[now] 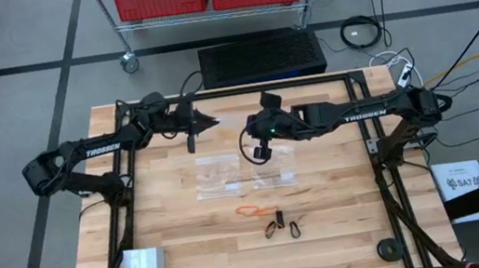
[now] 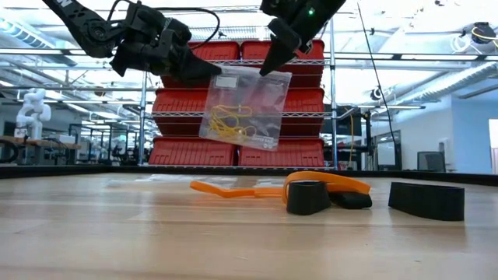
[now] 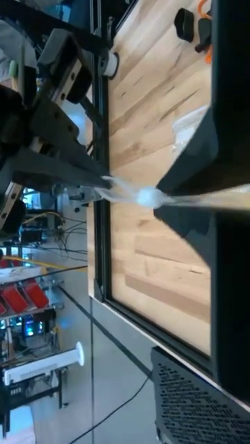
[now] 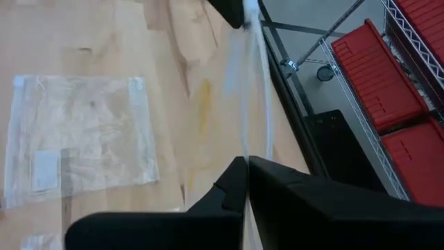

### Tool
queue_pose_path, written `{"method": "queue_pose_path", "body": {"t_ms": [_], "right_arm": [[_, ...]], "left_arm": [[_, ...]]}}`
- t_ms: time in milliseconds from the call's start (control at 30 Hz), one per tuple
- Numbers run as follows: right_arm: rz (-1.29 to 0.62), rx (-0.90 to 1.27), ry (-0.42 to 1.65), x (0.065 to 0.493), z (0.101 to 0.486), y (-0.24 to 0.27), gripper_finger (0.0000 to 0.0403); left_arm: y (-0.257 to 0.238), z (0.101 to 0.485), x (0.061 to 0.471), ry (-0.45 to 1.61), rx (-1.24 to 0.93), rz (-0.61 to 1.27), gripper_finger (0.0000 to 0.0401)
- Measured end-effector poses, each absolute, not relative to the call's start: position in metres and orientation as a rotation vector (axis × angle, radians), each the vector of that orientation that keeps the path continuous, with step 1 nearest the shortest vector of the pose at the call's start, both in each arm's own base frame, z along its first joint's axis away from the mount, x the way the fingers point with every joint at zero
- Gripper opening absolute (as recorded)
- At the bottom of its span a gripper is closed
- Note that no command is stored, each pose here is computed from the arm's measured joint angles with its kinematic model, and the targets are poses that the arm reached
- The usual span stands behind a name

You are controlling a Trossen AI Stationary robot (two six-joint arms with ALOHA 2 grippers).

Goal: Sort rubber bands
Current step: Close the zip bag

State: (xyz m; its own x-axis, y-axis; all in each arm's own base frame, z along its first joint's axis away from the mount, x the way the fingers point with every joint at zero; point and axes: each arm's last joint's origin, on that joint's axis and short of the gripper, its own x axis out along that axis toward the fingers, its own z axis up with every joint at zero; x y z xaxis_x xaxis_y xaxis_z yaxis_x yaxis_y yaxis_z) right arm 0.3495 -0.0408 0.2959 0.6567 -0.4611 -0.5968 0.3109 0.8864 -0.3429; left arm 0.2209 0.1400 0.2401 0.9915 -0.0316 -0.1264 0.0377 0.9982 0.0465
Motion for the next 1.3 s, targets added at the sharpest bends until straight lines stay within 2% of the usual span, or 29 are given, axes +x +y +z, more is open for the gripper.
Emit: {"method": "queue_pose_path", "body": {"t_ms": [233, 467, 600, 1300], "right_arm": [[-0.446, -0.167, 0.662, 0.341, 0.312, -0.040, 0.0044], [-0.204, -0.110, 0.446, 0.354, 0.328, -0.041, 0.0103], [-0.193, -0.160, 0.428, 0.364, 0.321, -0.052, 0.0121], [-0.163, -0.166, 0.414, 0.385, 0.295, -0.073, 0.0096]], "left_arm": [[0.139, 0.240, 0.221, 0.126, 0.072, -0.063, 0.0005], [0.134, 0.240, 0.224, 0.122, 0.103, -0.087, 0.0003], [0.127, 0.240, 0.228, 0.118, 0.124, -0.120, 0.0002], [0.122, 0.240, 0.231, 0.115, 0.130, -0.135, 0.0000]]}}
